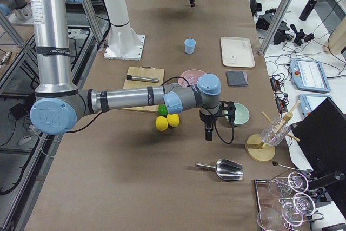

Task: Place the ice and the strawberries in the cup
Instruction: 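Close the left gripper on the red strawberry, then carry the strawberry with the left gripper over the light-blue cup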

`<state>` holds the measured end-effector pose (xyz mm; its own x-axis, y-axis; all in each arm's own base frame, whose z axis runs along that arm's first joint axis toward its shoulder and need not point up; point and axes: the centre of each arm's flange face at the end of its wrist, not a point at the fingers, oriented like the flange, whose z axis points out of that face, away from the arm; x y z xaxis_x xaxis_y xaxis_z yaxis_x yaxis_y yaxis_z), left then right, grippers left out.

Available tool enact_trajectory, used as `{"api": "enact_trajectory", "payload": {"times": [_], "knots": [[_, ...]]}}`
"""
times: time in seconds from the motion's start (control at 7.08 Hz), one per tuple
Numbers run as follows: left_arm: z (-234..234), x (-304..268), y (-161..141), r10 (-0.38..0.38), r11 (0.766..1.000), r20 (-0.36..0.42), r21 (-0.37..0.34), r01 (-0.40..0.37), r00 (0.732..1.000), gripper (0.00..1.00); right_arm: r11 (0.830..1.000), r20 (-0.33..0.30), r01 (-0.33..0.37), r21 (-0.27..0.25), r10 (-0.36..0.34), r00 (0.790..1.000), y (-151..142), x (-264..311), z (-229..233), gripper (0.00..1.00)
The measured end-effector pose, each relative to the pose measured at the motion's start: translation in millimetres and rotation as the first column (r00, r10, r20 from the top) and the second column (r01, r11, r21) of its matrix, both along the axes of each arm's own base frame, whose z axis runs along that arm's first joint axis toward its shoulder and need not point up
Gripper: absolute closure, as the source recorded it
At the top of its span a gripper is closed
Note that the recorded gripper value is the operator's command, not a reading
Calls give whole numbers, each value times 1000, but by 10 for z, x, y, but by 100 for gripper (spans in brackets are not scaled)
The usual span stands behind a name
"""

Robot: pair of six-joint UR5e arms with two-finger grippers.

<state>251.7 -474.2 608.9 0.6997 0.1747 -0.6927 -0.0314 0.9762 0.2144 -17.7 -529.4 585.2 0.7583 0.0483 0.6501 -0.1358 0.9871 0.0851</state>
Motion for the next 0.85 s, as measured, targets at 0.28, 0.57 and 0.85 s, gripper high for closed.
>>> {"api": "enact_trajectory", "payload": {"times": [0.28,0.57,0.85], "knots": [[-22,0,-6,1,1000,-3,4,-1,1000,100,1000,0,0,3,0,1000,16,3,-15,0],[-177,-11,-30,-2,1000,-23,17,2,1000,100,1000,1,-2,7,2,1000,26,9,-38,0],[-665,16,-185,6,1000,-70,18,-5,998,100,1000,2,-1,9,1,1000,28,6,-40,0]]}}
